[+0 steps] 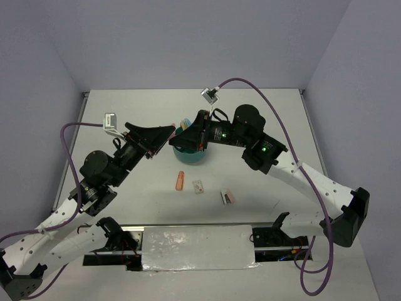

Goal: Sort the stationery into containers
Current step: Close the pen cap on the pen.

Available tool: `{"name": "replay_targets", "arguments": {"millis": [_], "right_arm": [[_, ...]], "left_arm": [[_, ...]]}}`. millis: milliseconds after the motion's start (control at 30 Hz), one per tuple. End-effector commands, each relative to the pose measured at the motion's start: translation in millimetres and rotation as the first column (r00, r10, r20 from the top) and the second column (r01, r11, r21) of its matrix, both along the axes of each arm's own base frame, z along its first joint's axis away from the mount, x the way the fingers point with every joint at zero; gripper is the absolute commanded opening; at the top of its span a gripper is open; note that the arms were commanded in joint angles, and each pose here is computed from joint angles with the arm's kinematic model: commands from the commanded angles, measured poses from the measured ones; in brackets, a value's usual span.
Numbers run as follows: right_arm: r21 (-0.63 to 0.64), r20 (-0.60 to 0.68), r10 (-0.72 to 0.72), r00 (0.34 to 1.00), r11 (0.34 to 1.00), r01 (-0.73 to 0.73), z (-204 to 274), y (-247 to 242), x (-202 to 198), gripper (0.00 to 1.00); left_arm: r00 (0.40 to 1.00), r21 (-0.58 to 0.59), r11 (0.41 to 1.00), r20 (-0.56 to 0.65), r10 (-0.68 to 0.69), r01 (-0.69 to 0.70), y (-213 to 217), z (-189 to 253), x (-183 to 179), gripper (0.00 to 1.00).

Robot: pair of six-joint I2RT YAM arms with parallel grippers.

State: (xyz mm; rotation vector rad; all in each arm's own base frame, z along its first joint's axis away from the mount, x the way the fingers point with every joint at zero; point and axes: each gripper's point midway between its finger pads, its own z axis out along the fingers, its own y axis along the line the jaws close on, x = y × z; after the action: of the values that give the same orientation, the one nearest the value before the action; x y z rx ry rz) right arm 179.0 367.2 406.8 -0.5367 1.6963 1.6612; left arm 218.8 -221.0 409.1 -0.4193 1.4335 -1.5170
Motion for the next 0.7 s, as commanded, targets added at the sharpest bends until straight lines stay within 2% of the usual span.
{"name": "replay_targets", "arguments": {"millis": [0, 400, 467, 667], "right_arm": [[0.042, 0.011, 0.133, 0.991, 0.990, -0.133, 14.3, -2.1, -39.8, 0.00], [-0.019, -0.070, 0.122, 0.990, 0.992, -0.124, -15.6, -4.8, -43.4, 0.00], [-0.026, -0.067, 0.122, 0.990, 0.992, -0.124, -15.7, -7.6, -45.8, 0.00], [-0.033, -0.076, 0.115, 0.990, 0.992, -0.118, -15.1, -12.6, -49.1, 0.00]], "left_arm": [[0.990, -0.045, 0.995, 0.107, 0.095, -0.091, 21.0, 40.9, -1.6, 0.95], [0.977, -0.041, 0.994, 0.183, 0.110, -0.104, 21.6, 63.6, -2.5, 0.89], [0.972, -0.028, 0.992, 0.200, 0.127, -0.124, 24.5, 64.7, -2.6, 0.83], [0.958, 0.006, 0.985, 0.234, 0.164, -0.171, 33.2, 65.2, -3.8, 0.76]]}}
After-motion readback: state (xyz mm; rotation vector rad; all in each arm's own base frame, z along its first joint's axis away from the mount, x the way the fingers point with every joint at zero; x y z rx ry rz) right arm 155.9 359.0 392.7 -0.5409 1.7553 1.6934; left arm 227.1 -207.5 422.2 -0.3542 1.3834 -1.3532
